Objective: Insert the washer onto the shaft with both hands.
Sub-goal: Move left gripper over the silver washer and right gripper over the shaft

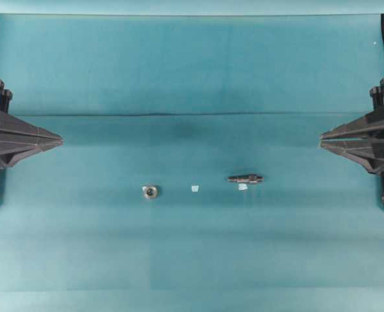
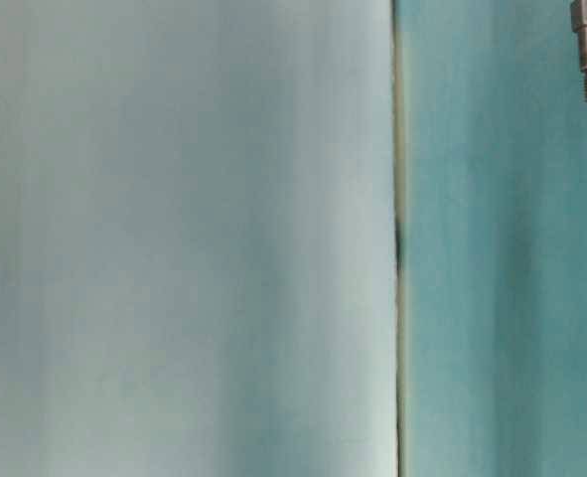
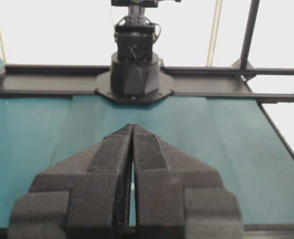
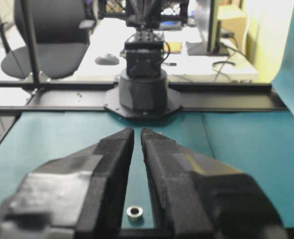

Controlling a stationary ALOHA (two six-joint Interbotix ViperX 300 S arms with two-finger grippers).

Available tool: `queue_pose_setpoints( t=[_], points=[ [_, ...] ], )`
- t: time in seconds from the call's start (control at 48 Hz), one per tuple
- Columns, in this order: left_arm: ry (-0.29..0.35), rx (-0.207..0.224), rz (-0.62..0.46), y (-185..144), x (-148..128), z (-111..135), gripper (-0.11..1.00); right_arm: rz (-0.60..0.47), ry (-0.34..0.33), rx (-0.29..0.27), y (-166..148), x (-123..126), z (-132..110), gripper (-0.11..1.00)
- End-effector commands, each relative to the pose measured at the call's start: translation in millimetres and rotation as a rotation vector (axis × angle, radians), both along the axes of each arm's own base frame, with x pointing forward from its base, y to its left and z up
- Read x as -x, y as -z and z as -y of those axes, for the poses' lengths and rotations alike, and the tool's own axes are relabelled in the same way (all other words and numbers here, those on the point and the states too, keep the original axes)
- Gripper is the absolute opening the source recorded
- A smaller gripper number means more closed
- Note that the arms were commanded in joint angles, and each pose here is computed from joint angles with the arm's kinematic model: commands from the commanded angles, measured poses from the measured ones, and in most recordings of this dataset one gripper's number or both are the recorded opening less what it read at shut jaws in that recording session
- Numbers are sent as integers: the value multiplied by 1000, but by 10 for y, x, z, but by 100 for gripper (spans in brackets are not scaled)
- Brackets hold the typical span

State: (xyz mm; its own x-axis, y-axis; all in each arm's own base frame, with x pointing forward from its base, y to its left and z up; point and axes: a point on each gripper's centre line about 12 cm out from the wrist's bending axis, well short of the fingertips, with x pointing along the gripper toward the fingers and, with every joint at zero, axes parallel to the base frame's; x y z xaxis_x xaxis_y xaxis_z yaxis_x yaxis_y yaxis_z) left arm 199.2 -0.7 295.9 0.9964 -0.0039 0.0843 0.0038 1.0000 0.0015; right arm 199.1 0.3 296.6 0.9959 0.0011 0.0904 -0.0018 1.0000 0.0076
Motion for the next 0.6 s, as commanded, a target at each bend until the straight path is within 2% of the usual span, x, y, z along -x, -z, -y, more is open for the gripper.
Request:
queue_pose_setpoints(
  t=[0.0, 0.104, 0.187, 0.271, 0.437, 0.583],
  points=[
    [-2, 20, -22, -99, -126, -9, 2, -11, 5, -6, 9, -23, 11, 0],
    [-1, 61, -97, -126, -286, -8, 2, -136, 11, -78, 153, -35, 19, 0],
    [9, 66, -175, -106, -426, 21, 2, -225, 10, -118, 202, -34, 13, -7],
    [15, 62, -249, -55, -539, 45, 2, -300, 11, -159, 226, -31, 6, -9],
    [22, 53, -415, 86, -755, 89, 2, -416, 26, -199, 338, -13, 13, -10],
    [22, 48, -555, 233, -894, 109, 2, -503, 34, -212, 352, -82, 14, -10]
  ],
)
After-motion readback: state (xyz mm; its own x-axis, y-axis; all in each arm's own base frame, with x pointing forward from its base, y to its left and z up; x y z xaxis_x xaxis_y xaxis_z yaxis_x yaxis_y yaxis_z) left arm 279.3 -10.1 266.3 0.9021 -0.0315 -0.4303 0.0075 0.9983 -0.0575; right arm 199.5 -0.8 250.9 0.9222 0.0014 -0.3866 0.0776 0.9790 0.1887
